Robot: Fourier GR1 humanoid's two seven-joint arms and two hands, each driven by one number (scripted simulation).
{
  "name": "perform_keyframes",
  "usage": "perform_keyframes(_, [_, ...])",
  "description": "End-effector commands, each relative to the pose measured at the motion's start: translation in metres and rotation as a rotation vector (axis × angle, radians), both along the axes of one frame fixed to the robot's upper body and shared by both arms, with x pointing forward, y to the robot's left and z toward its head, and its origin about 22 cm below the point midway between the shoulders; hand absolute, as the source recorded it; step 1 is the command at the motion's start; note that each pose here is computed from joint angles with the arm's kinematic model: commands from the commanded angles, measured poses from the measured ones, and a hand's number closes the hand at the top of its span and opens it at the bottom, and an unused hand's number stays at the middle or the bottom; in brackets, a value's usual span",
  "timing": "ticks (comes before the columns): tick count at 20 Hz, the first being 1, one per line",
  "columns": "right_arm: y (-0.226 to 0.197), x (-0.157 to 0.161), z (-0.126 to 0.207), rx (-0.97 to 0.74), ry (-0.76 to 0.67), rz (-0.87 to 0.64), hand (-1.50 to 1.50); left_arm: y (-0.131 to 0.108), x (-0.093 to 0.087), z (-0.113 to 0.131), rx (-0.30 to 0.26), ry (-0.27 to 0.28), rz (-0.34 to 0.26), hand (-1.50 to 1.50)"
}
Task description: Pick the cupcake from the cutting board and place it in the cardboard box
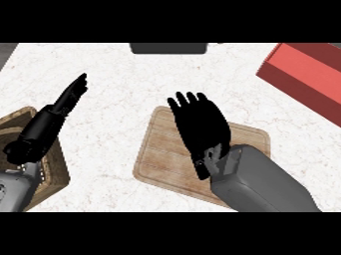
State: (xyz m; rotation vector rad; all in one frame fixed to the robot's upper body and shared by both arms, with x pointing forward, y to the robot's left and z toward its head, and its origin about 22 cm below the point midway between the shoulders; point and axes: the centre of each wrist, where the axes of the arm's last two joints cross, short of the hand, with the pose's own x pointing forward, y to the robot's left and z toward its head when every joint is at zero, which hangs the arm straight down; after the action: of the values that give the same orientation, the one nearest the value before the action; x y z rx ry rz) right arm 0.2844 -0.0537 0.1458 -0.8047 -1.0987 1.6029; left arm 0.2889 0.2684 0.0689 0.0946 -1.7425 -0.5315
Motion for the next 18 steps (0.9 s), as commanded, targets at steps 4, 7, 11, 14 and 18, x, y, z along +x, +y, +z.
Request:
perform_keyframes(4, [-0.005, 0.02, -0.036, -0.077, 0.01, -0.056, -1.5, -0.001, 0.006, 0.015, 0.01, -0.012, 0.017, 0.0])
perform_keyframes(7, [0.009, 0.005, -0.042, -0.058, 0.014, -0.052, -1.5, -0.002, -0.003, -0.017, 0.006, 0.002, 0.0, 0.0])
perform_keyframes(11, [-0.023, 0.022, -0.028, -0.024, 0.039, -0.011, -1.5, 0.027, 0.006, -0.002, -0.004, -0.013, 0.01, 0.0])
perform_keyframes(14, [-0.002, 0.032, -0.046, -0.03, 0.042, -0.035, -1.5, -0.01, 0.008, -0.006, -0.005, 0.001, -0.001, 0.0])
perform_keyframes(18, [-0.008, 0.028, -0.069, -0.078, 0.043, -0.058, -1.5, 0.009, -0.008, -0.017, -0.024, 0.009, -0.002, 0.0])
